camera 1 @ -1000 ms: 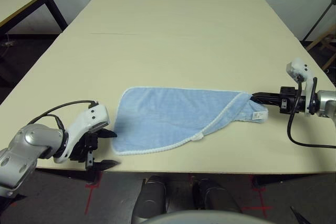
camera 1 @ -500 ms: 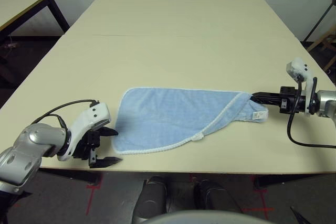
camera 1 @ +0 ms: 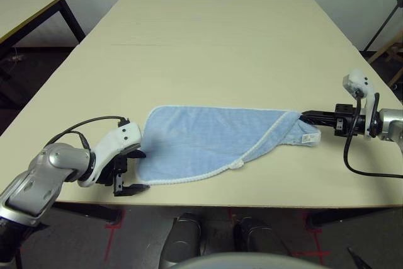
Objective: Fold the towel and set it aside.
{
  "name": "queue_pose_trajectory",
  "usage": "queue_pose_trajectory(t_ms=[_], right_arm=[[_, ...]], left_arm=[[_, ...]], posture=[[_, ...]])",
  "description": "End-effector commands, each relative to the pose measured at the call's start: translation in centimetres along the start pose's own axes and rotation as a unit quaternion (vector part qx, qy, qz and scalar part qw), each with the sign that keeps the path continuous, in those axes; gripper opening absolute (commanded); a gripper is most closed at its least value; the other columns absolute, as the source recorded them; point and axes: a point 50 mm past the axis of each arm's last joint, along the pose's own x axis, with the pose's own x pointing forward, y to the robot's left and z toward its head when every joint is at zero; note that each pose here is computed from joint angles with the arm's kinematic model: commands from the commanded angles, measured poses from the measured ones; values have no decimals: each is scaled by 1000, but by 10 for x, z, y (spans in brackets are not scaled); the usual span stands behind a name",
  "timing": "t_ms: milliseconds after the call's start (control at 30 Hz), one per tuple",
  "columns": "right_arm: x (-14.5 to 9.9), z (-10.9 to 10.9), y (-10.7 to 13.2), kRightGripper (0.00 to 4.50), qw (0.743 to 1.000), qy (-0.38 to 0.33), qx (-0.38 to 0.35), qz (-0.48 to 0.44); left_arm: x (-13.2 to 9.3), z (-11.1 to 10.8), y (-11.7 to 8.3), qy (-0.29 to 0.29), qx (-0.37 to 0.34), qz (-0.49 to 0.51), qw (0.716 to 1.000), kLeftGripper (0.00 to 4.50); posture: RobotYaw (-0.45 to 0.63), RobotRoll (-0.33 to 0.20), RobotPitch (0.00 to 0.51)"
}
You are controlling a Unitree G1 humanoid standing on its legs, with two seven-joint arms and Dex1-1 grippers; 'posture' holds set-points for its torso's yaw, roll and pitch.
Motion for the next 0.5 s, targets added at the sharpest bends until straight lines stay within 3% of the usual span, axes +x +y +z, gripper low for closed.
queue_pose_trajectory(t_ms=[33, 233, 500], right_arm=[[-2, 5, 0, 0, 1000, -15, -1, -2], [-2, 4, -1, 0, 1000, -15, -1, -2], [-2, 4, -1, 0, 1000, -15, 0, -1]], left_arm=[[4, -10, -3, 16, -25, -12, 999, 2157], [3, -9, -3, 7, -29, -16, 999, 36], [0, -8, -4, -6, -38, -30, 999, 13]], posture=[[101, 0, 99], [103, 0, 99], [105, 0, 97]])
